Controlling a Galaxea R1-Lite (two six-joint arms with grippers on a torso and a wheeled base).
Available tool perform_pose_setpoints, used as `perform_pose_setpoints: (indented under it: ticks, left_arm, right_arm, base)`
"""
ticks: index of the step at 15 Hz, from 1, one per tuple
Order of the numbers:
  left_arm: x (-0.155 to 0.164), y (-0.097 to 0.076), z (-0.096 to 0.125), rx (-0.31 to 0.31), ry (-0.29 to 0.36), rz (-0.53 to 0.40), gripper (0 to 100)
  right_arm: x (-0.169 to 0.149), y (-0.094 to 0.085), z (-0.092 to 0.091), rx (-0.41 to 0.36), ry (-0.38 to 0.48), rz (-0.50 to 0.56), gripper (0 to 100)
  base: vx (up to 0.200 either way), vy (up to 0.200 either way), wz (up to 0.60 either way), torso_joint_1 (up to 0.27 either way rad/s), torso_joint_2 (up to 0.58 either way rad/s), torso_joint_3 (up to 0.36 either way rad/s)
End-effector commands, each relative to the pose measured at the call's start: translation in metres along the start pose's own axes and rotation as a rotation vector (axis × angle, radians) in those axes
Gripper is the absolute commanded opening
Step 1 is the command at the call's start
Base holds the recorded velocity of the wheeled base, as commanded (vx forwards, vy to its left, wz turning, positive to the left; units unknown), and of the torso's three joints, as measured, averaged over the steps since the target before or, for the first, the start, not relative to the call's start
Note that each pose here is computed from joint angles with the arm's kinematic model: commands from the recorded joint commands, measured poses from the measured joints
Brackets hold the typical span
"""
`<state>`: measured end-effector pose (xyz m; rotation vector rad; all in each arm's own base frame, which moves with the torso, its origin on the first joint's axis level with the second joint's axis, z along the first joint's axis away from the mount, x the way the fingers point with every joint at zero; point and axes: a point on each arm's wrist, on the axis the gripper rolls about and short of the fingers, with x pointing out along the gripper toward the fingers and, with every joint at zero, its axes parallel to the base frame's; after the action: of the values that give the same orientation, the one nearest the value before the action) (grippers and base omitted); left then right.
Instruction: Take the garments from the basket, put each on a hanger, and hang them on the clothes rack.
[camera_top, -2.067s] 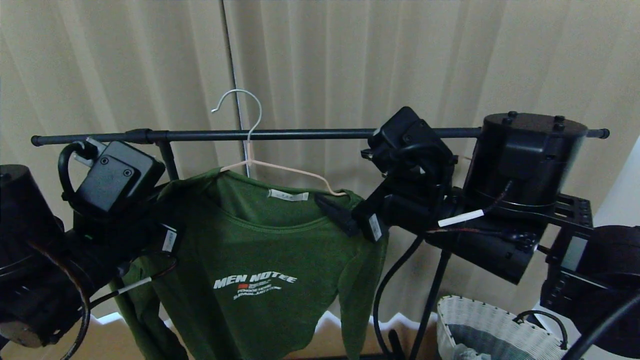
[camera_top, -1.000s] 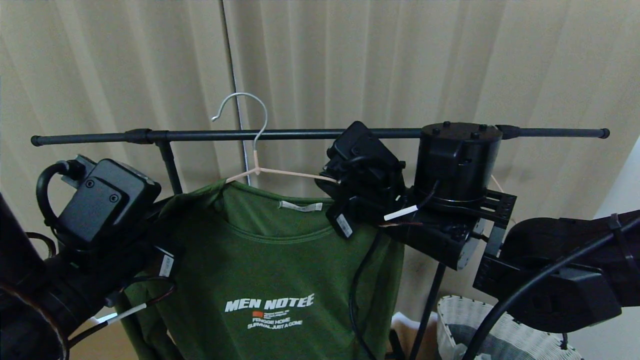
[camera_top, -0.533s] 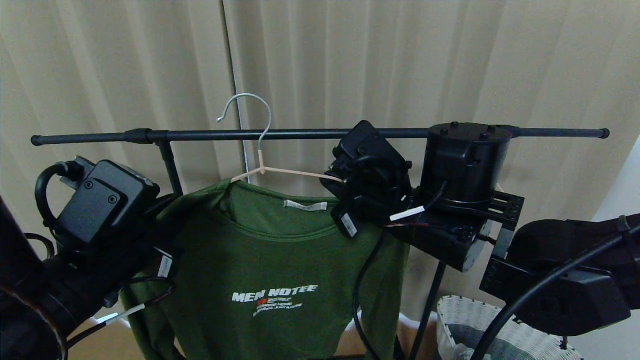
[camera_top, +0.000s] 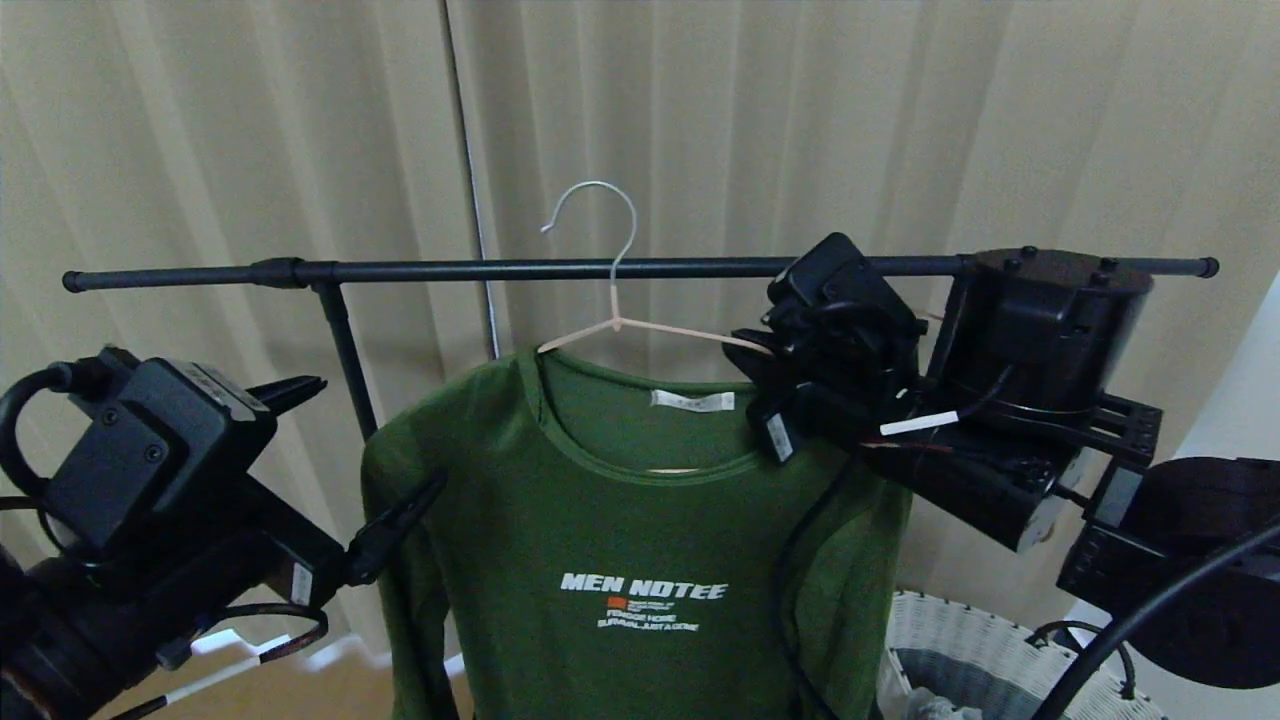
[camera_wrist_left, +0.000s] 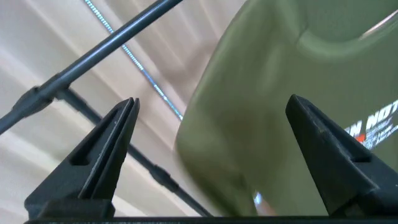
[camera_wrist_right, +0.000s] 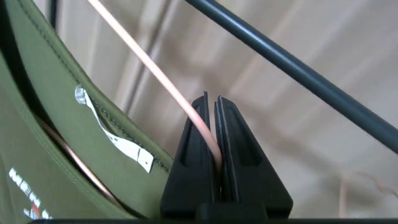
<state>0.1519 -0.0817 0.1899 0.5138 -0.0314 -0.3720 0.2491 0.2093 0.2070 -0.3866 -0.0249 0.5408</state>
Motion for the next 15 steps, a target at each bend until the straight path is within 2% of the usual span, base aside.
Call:
perform_pose_setpoints:
  ticks: [1,3,5,7,10,14,15]
  left_arm:
    - [-0.007,0.003,-0.005,-0.014,0.011,0.021,100]
    - [-0.011,0.0,-0.02,-0.049,0.07,0.017,100]
    - [-0.012,0.004,-0.031,-0.061,0.119,0.048,100]
    - [-0.012,0.009,-0.037,-0.073,0.12,0.023,100]
    - [-0.01,0.02,-0.04,-0.089,0.09,-0.022,100]
    - [-0.003,0.02,-0.045,-0.108,0.105,-0.061,100]
    - [-0.002,0.019,-0.045,-0.108,0.105,-0.065,0]
  right_arm:
    - [-0.02,-0.019,-0.001,0.008,-0.007,-0.051,0]
    - [-0.033,-0.027,0.004,0.015,-0.037,-0.066,0]
    - [-0.043,-0.031,0.012,0.019,-0.067,-0.071,0]
    - [-0.049,-0.033,0.018,0.022,-0.101,-0.06,0]
    - [-0.056,-0.035,0.024,0.022,-0.135,-0.036,0]
    - [-0.06,-0.029,0.029,0.025,-0.16,-0.009,0]
    - [-0.06,-0.029,0.03,0.023,-0.161,-0.006,0]
  base:
    - [0.0,0.0,0.0,0.0,0.0,0.0]
    - [0.0,0.0,0.0,0.0,0.0,0.0]
    - [0.0,0.0,0.0,0.0,0.0,0.0]
    - [0.0,0.0,0.0,0.0,0.0,0.0]
    - [0.0,0.0,0.0,0.0,0.0,0.0]
    - [0.0,0.0,0.0,0.0,0.0,0.0]
    - [0.0,0.0,0.0,0.0,0.0,0.0]
